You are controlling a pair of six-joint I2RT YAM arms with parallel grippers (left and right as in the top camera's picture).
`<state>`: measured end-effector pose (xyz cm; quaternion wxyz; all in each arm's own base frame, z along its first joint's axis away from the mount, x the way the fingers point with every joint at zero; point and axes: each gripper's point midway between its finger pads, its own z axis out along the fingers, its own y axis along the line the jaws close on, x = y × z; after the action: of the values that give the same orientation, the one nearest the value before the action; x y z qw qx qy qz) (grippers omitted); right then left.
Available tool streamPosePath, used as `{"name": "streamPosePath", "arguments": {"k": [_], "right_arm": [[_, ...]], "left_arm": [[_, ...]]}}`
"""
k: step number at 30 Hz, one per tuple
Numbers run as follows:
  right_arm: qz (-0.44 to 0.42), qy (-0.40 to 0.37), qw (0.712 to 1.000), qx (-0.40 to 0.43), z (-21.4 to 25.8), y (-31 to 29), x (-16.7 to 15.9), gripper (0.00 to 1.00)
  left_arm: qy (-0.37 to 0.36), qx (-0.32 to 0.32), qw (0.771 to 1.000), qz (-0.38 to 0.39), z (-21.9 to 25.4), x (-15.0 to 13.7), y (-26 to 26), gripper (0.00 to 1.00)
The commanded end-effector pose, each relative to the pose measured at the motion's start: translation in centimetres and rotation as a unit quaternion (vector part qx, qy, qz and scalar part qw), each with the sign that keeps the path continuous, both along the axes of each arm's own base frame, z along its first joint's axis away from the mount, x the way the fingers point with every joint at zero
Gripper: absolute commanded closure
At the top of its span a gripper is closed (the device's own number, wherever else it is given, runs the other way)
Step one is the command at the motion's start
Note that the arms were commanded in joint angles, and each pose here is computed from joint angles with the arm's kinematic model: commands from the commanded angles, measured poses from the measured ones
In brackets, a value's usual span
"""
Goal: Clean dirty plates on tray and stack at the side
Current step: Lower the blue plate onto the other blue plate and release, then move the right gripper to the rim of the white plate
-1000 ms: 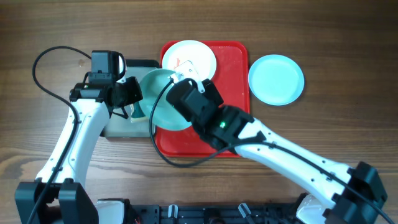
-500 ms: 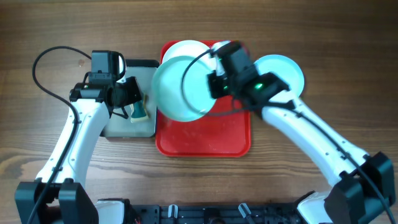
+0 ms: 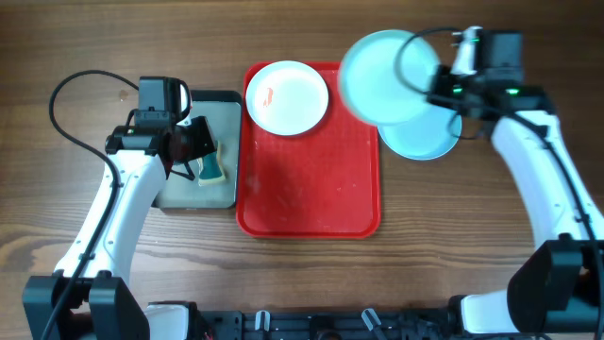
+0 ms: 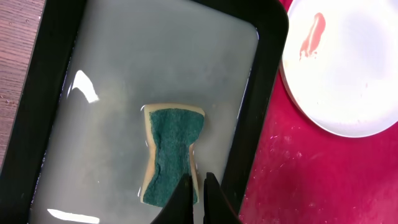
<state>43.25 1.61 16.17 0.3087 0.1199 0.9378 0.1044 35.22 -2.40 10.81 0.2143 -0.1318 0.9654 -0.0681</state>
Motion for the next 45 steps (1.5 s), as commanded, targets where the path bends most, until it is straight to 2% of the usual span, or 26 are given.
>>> {"name": "streamPosePath", "arguments": {"k": [1,9,16,21,27,34,45], "right_arm": [[-0.050,0.002,0.999,0.002,-0.5,-4.6,0.4,0.96],[-0.103,0.051,0.993,-0.001,-4.9,-9.8,0.2,0.96],[-0.096,0.114,0.989,0.016,-10.5,-9.4,-0.1,0.96],[-0.081,0.136,0.986,0.045,-12.7,-8.3,-0.2,0.96],[-0.072,0.153,0.984,0.056,-13.3,-7.5,-0.7,0.96],[-0.025,0.168,0.984,0.057,-13.4,-5.9,-1.5,0.96],[-0.025,0.193,0.979,0.056,-13.8,-5.8,-2.7,0.95]], "left_arm": [[0.002,-0.008,1.000,0.004,-0.2,-0.2,-0.1,0.96],[0.003,-0.008,1.000,0.004,-0.2,-0.2,-0.1,0.96],[0.003,-0.008,1.000,0.004,-0.2,-0.2,-0.1,0.96],[0.003,-0.008,1.000,0.004,-0.2,-0.2,-0.1,0.96],[0.003,-0.008,1.000,0.004,-0.2,-0.2,-0.1,0.96],[0.003,-0.008,1.000,0.004,-0.2,-0.2,-0.1,0.96],[0.003,-0.008,1.000,0.004,-0.2,-0.2,-0.1,0.96]]}}
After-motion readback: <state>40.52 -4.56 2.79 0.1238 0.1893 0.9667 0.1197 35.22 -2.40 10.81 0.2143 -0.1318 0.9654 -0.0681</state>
